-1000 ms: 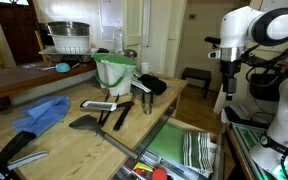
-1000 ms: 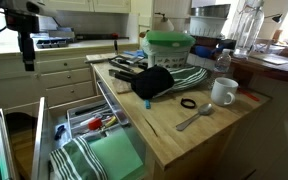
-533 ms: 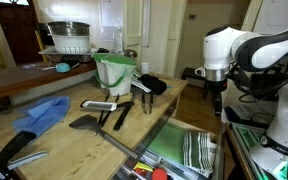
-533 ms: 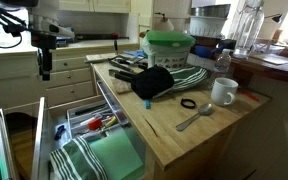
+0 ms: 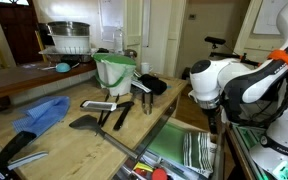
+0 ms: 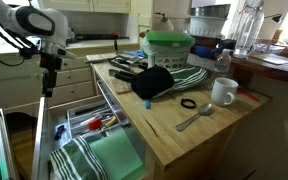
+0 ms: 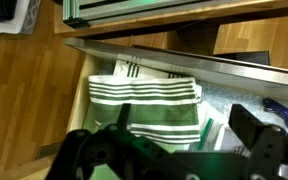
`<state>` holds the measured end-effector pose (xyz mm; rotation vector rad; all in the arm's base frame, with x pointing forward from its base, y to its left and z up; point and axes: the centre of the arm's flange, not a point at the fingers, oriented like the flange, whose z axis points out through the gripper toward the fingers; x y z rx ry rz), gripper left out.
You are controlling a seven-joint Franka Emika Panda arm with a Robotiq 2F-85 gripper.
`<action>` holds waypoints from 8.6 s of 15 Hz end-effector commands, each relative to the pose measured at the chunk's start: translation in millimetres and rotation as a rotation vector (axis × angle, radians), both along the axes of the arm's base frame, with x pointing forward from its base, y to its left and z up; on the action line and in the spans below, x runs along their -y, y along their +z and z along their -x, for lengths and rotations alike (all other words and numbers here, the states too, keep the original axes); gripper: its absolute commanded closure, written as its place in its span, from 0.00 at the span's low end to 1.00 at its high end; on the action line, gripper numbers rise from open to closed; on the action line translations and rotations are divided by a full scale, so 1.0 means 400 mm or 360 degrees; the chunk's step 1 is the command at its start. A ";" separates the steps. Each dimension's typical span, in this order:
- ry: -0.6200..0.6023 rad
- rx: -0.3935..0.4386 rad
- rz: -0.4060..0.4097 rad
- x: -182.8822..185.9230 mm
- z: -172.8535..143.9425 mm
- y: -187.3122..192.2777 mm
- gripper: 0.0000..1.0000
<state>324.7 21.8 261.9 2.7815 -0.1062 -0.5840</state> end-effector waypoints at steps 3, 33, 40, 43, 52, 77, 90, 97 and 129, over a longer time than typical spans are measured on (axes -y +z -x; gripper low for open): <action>-0.0008 -0.0054 0.0019 -0.003 0.001 -0.039 0.00; 0.0316 0.0384 -0.0292 -0.030 0.151 -0.481 0.00; 0.0342 0.0367 -0.0278 -0.013 0.183 -0.496 0.00; 0.0349 0.0370 -0.0273 -0.011 0.191 -0.498 0.00; 0.0361 0.0381 -0.0268 -0.013 0.208 -0.500 0.00; 0.0363 0.0400 -0.0263 -0.014 0.221 -0.499 0.00; 0.0360 0.0405 -0.0261 -0.015 0.223 -0.499 0.00; 0.0358 0.0406 -0.0261 -0.015 0.224 -0.499 0.00; 0.0367 0.0405 -0.0263 -0.015 0.225 -0.499 0.00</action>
